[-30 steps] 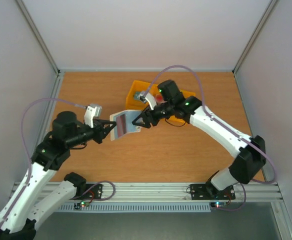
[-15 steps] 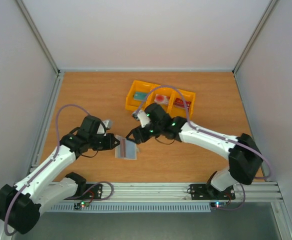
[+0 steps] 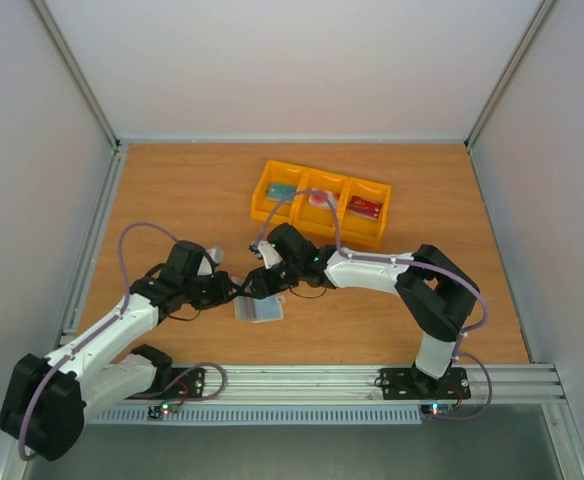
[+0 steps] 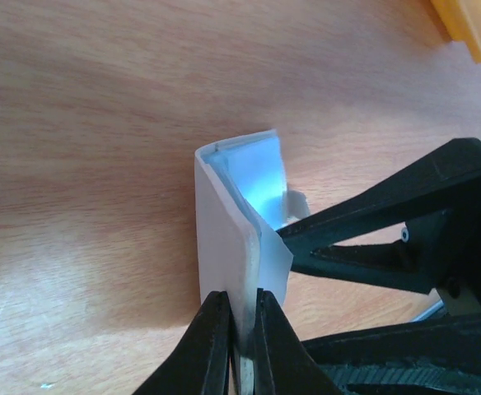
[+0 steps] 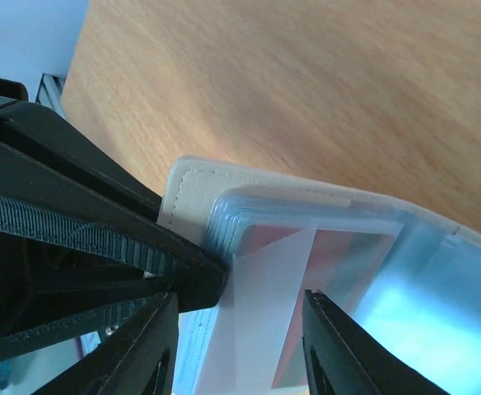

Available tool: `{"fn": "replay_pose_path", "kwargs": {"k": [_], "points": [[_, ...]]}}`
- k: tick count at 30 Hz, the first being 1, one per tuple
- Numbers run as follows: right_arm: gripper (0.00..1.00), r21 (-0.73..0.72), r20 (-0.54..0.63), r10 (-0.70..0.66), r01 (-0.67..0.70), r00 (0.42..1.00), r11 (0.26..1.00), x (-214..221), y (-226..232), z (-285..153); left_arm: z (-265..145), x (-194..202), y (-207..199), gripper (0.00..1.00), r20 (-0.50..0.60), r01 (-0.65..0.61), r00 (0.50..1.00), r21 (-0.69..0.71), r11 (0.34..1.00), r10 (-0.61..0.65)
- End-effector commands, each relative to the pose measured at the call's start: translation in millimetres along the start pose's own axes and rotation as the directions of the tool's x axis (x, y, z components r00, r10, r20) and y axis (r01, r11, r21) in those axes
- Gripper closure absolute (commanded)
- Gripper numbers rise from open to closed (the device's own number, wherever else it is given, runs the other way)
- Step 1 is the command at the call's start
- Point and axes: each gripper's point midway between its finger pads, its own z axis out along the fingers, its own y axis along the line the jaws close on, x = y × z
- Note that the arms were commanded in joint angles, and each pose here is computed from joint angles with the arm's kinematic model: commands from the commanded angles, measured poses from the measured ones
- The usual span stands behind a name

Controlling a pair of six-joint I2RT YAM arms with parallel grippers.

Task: Take the credit cards out of the card holder

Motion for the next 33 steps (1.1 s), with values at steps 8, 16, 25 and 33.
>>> {"fn": "replay_pose_path", "kwargs": {"k": [8,16,25,33], "points": [[0.69,0.015,-0.064,0.029,-0.028,0.998,0.999,15,-9,16,7,-15,-3,1.0,0.05,0.014,0.999,0.031,0.999,-0.016],[0.78,0.085,-0.115,0.056,-0.046,0.992,0.995,26,-20,17,11,-13,-2,1.0,0.043,0.023,0.999,0.048,0.999,-0.025],[0.99,0.15,-0.119,0.059,-0.041,0.991,0.988,26,-32,15,12,-12,-2,0.89,0.04,0.029,0.999,0.059,0.998,-0.031],[0.99,0.128,-0.107,0.096,-0.082,0.99,0.988,26,-36,10,11,-11,3,0.81,0.055,0.033,0.998,0.063,0.997,-0.036]]}}
